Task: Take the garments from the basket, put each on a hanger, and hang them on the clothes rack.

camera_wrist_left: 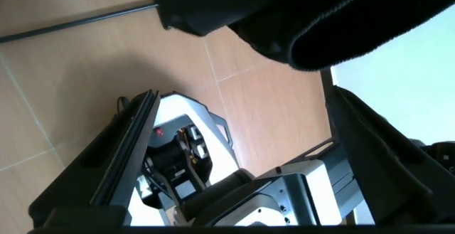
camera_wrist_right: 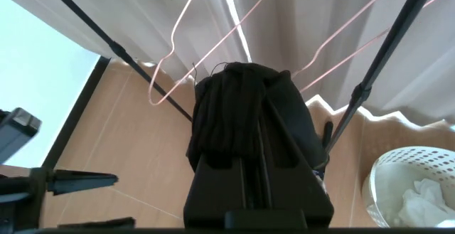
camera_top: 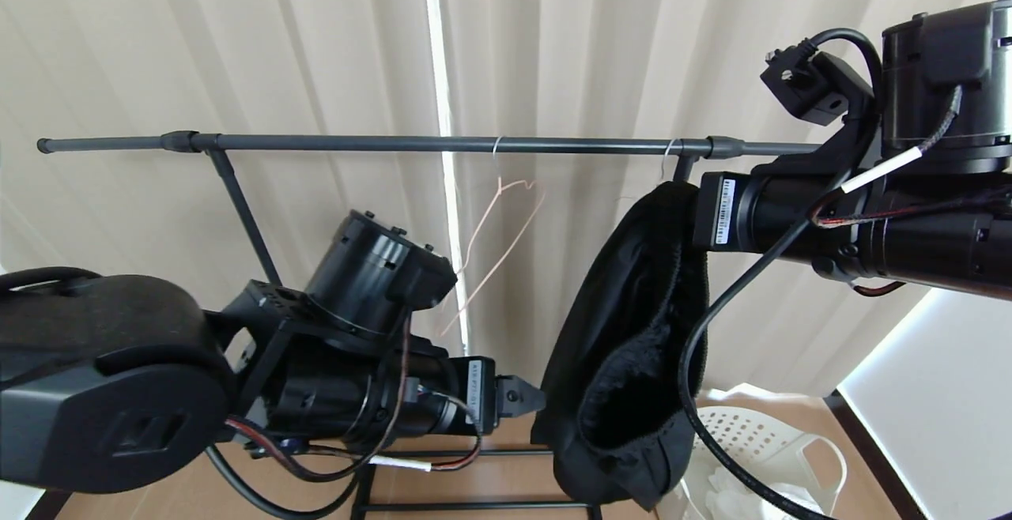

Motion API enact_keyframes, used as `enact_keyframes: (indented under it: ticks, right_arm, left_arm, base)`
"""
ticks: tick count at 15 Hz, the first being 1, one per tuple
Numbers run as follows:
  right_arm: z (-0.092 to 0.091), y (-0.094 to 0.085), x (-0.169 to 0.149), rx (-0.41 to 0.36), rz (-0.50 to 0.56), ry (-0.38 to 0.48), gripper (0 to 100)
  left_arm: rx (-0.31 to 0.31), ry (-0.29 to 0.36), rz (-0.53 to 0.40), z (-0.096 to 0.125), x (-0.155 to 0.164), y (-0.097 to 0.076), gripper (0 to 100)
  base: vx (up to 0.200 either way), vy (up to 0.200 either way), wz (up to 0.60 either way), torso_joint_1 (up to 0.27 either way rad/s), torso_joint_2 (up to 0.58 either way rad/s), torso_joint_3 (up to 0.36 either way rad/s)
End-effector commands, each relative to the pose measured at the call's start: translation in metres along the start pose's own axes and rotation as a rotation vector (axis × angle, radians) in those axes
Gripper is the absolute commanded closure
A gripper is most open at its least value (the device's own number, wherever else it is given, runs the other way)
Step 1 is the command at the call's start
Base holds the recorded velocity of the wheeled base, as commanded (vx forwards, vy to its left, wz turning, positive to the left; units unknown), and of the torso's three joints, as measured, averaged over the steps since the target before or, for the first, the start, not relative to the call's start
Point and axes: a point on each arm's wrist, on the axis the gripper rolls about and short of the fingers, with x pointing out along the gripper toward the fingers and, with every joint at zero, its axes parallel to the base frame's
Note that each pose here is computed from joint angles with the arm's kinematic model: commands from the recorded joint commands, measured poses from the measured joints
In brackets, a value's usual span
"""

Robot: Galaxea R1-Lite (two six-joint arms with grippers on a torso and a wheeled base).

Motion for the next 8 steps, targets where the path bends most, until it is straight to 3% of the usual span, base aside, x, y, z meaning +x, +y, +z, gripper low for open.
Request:
enact_keyframes:
  ticks: [1,5,7,8]
  right_arm:
    - [-0.001,0.002,0.001,-0.003,0.003,0.005,100]
    - [-0.001,0.001,-0.002,-0.002,0.005,0.001,100]
    - [0.000,0.001,-0.005,-0.001,0.008,-0.004,100]
    - [0.001,0.002,-0.009,-0.001,0.017,-0.011,100]
  left_arm:
    - [0.017,0.046,-0.003,-0.001,0.026,-0.011,0]
    - [0.011,0.070,-0.021,0.000,0.052,-0.031,0]
    - [-0.013,0.066,-0.016,0.004,0.059,-0.033,0]
    - [-0.056,0.058,-0.004,0.007,0.067,-0.034,0]
  base:
    - [0.000,0.000,0.00,0.000,0.00,0.000]
    - [0.000,0.000,0.00,0.000,0.00,0.000]
    - [0.000,0.000,0.00,0.000,0.00,0.000]
    - [0.000,0.000,0.00,0.000,0.00,0.000]
